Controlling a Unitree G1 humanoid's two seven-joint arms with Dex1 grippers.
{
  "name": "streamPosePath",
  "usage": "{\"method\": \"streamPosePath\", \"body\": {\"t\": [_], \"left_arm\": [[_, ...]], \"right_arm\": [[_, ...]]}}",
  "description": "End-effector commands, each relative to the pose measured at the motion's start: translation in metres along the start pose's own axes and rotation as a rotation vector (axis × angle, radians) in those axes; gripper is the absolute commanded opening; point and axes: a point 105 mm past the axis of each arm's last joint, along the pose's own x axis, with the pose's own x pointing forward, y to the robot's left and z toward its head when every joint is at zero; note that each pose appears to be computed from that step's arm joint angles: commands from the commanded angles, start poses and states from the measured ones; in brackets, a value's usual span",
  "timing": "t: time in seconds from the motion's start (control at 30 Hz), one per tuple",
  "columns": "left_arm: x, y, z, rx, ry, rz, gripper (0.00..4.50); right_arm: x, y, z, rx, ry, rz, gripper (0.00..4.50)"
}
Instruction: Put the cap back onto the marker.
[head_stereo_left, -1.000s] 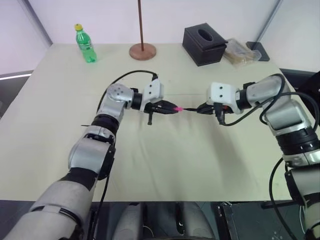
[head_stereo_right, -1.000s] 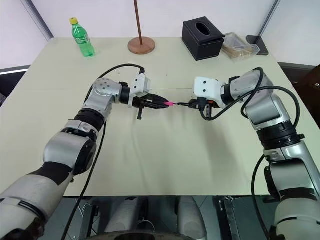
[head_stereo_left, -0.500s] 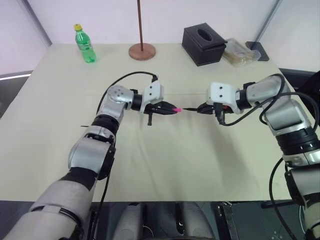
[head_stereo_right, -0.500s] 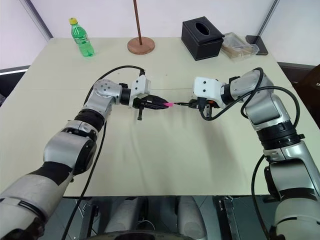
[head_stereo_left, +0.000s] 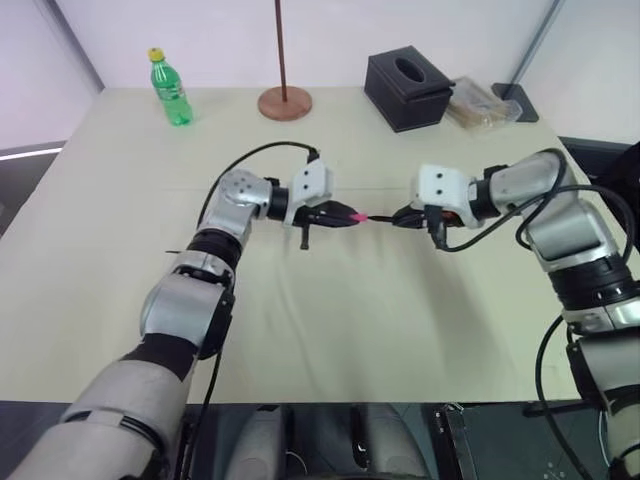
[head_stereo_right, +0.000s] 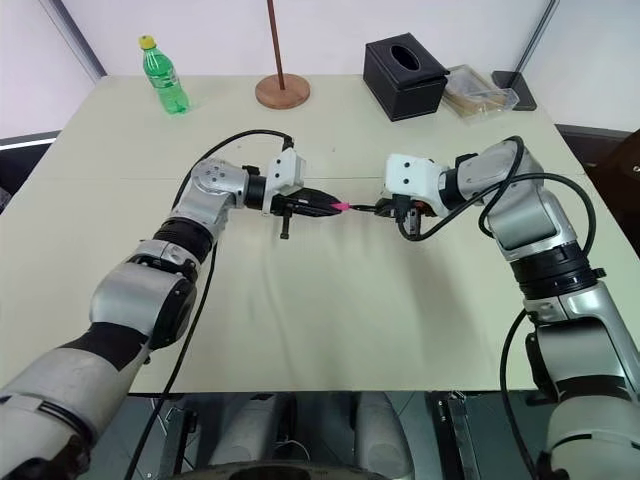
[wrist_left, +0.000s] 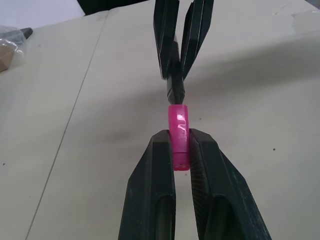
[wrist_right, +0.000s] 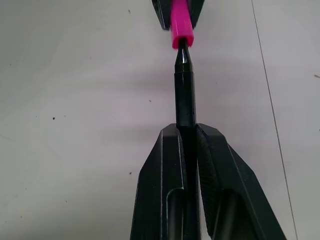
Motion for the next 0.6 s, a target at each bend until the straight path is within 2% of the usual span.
{"method": "streamPosePath", "body": {"t": [0.03,0.3,0.6], "left_arm": [[0.002,0.009,0.017,0.062,-0.012,0.010,0.05],[0.007,0.006,0.016,0.089,0.015,-0.015,0.05],[0.017,0.005,0.012,0.229,0.113,-0.009,0.05]], "right_arm": [[-0.005,-0.006,0.014,-0.047,-0.030,-0.026,0.00],[-0.003,-0.006,0.019,-0.082,-0.024,-0.013,0.00],[0.003,-0.011,0.019,-0.040,0.003,0.022,0.00]]}}
